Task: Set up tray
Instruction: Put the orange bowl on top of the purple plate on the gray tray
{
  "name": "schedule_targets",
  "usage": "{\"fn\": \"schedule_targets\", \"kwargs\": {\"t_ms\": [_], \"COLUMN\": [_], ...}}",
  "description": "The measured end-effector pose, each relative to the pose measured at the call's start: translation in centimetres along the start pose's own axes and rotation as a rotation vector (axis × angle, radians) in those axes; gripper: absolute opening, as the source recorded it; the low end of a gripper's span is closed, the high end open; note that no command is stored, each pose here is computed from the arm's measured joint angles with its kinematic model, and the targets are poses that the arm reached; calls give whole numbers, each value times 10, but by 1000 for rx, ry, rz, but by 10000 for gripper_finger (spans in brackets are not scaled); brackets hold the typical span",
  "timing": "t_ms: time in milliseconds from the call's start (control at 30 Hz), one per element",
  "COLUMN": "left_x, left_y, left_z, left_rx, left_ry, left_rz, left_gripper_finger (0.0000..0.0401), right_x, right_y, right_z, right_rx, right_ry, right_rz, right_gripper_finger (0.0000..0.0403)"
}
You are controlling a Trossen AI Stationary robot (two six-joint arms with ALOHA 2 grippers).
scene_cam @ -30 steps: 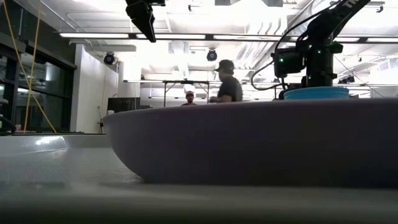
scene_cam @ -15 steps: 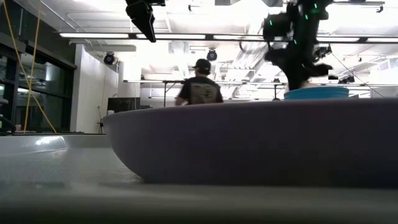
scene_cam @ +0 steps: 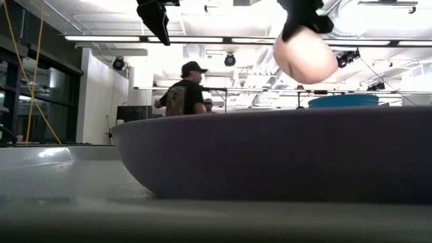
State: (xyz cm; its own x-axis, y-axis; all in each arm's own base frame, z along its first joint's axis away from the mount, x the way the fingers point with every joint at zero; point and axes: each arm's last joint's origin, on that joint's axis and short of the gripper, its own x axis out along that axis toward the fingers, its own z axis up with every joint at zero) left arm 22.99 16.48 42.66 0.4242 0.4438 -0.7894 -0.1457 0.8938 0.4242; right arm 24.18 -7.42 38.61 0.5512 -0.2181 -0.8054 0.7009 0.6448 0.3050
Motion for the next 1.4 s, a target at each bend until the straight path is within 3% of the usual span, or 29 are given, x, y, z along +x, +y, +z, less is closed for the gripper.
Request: {"fn": "schedule_targets", "kwargs": {"t_ms": [233,567,733,900,1233,1400], "left_x": [0,0,0,0,-1,-1], "left_y": [0,1,2,2,3,3], "left_z": [-1,1,5,6,9,9], "left_rx": [-18,-101,-143,-187,-191,-163], "left_ry": [7,-16,-61,-81,-129,-134], "left_rz": [-4,5,-4,-6,-30,-38], "left_gripper_finger": [294,294,294,294,294,294], "right_x": [-3,30,38,34,13,25], "right_y": [35,101,124,145,188,199], "right_z": [-17,-60,-89,-111,-141,-167], "right_rx": [-92,-284,-356,-370,-336,-301], "right_ry": [5,173,254,284,203,285], "right_rz": [106,270,296,382,654,611], "right_gripper_finger": [0,0,0,0,0,0]}}
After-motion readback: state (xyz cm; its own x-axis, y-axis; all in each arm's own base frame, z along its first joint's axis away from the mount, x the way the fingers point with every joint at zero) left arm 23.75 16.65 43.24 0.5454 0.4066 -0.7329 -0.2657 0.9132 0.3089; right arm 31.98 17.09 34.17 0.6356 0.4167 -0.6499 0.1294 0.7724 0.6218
